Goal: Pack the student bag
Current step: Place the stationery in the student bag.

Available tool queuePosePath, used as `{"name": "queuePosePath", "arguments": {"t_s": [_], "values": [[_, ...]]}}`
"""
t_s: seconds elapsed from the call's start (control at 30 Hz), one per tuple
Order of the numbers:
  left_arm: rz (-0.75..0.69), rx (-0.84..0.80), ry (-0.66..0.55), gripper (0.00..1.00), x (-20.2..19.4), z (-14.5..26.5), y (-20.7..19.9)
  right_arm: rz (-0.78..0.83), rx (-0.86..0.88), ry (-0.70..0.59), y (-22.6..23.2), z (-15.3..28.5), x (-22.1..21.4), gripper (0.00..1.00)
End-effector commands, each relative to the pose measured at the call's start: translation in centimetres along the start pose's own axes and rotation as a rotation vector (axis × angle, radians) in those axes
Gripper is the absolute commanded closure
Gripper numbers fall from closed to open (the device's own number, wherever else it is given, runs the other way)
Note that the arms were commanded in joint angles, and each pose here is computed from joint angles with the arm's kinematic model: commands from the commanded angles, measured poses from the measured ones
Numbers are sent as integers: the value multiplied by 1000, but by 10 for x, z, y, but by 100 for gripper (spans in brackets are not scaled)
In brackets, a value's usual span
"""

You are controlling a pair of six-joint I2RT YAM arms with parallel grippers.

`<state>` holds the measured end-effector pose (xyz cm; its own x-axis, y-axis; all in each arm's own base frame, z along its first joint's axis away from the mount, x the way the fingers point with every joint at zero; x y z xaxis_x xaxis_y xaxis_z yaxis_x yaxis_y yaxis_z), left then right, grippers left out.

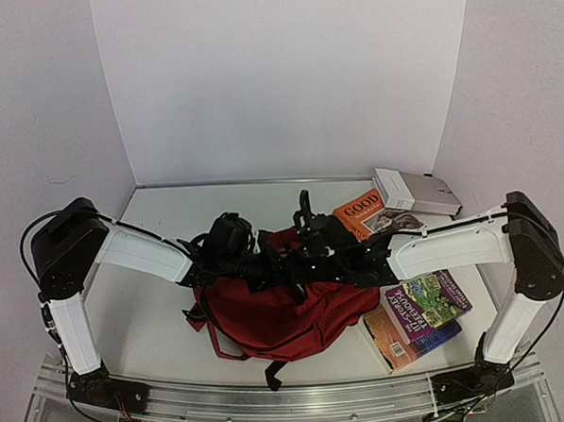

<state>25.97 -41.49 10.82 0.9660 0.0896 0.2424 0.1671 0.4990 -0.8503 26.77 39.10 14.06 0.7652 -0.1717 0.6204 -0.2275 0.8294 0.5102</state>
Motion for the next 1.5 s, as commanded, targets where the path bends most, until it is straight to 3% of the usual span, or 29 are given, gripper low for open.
{"name": "queuePosePath", "arguments": {"t_s": [0.0,0.3,0.6,0.87,1.07,1.33,1.47], "values": [[-68,-47,8,84,8,2,-18,-57,257,-174,68,39,49,100],[-146,175,26,50,4,53,4,-92,165,-201,39,38,47,100],[-127,148,65,38,-8,63,-1,-88,157,-180,38,29,41,100],[-120,139,41,63,-9,70,-3,-75,151,-176,40,26,41,100],[-129,122,45,71,-5,62,-5,-66,166,-155,45,23,39,100],[-165,113,75,95,3,40,-6,-21,186,-134,52,19,36,100],[-161,69,109,100,3,25,-8,-19,185,-160,57,17,45,100]]}}
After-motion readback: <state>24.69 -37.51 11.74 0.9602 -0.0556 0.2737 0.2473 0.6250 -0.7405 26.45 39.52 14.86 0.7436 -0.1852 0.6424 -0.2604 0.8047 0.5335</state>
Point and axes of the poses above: each gripper's point midway between its finger pads, its own z axis back along the fingers, its own y axis along the line the jaws close on, x = y × z, the point moved 2 cm from there along z, back along the fingers, and after that the axes turned 11 degrees about -z, right-handed, at the moved point
